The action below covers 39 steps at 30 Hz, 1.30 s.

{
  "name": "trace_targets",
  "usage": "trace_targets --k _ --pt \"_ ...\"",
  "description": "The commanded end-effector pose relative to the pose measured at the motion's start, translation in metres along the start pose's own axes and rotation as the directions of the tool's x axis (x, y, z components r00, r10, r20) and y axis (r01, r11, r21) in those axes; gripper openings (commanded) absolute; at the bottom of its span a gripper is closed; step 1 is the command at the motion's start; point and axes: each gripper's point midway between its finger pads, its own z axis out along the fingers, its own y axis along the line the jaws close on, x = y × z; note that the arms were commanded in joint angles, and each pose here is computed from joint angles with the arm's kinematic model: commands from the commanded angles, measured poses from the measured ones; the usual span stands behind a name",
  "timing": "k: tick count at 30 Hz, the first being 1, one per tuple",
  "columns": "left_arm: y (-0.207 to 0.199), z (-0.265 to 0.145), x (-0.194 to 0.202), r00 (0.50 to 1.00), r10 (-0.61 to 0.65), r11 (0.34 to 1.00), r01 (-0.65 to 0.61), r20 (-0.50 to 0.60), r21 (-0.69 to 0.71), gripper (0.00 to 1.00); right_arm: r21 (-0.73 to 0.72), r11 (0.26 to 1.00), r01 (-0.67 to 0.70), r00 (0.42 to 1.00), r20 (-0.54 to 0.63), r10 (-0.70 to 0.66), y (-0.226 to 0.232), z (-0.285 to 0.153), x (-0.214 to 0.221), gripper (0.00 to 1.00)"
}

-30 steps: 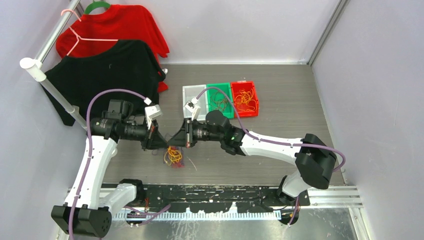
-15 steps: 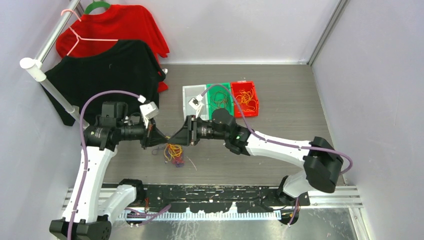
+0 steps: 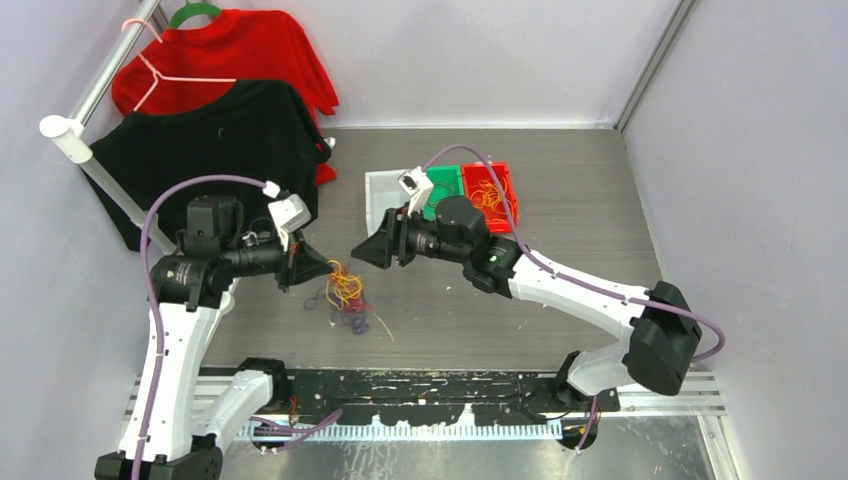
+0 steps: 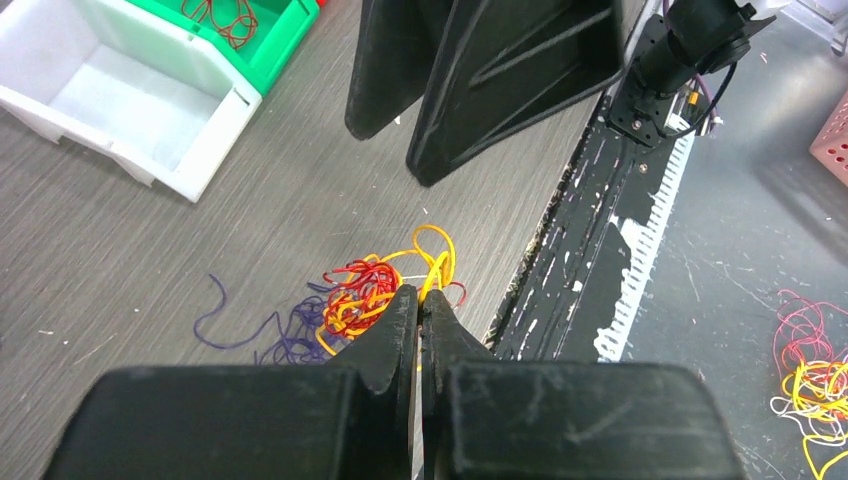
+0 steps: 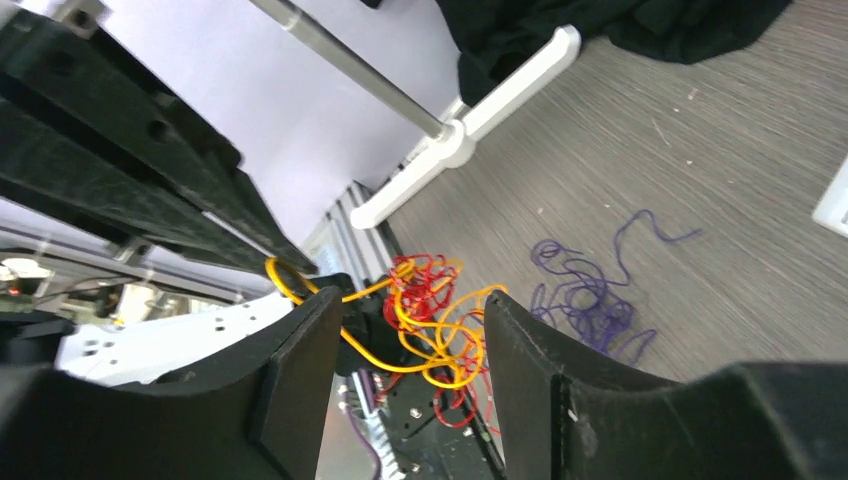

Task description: Untangle the cables

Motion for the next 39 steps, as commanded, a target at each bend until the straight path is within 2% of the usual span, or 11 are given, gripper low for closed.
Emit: trace_targets --k 1,6,11,22,28,39 --pt "-0.007 -0.005 -0.020 0.997 0.065 0.998 -0.066 0.049 0.014 0.00 0.033 0.992 0.119 0.993 -0.009 -0.118 0.003 0.012 0.000 0.60" --pt "-0.008 -0.006 -0.024 0.996 0.066 0.997 -0.067 0.053 0.021 0.00 -0.003 0.980 0.197 0.979 -0.051 -0.197 0.017 0.027 0.026 0.61" --pt "-0.008 -0.005 -0.022 0.997 0.062 0.998 -0.063 0.050 0.026 0.00 -0.069 0.974 0.216 0.976 -0.019 -0.218 0.034 0.035 0.033 0.64" --pt "-0.026 -0.007 -0.029 0.997 0.019 0.994 -0.026 0.071 0.106 0.00 0.058 0.948 0.314 0.940 0.121 -0.319 0.028 0.055 0.003 0.63" --pt "-0.040 -0.012 -0.042 0.995 -0.015 0.986 -0.001 0.095 0.168 0.00 0.078 0.949 0.305 0.934 0.173 -0.314 0.015 0.067 0.004 0.57" --pt "-0.052 -0.021 -0.071 0.989 -0.034 0.980 0.005 0.146 0.198 0.00 0.103 0.977 0.189 0.960 0.191 -0.206 -0.030 0.080 0.041 0.57"
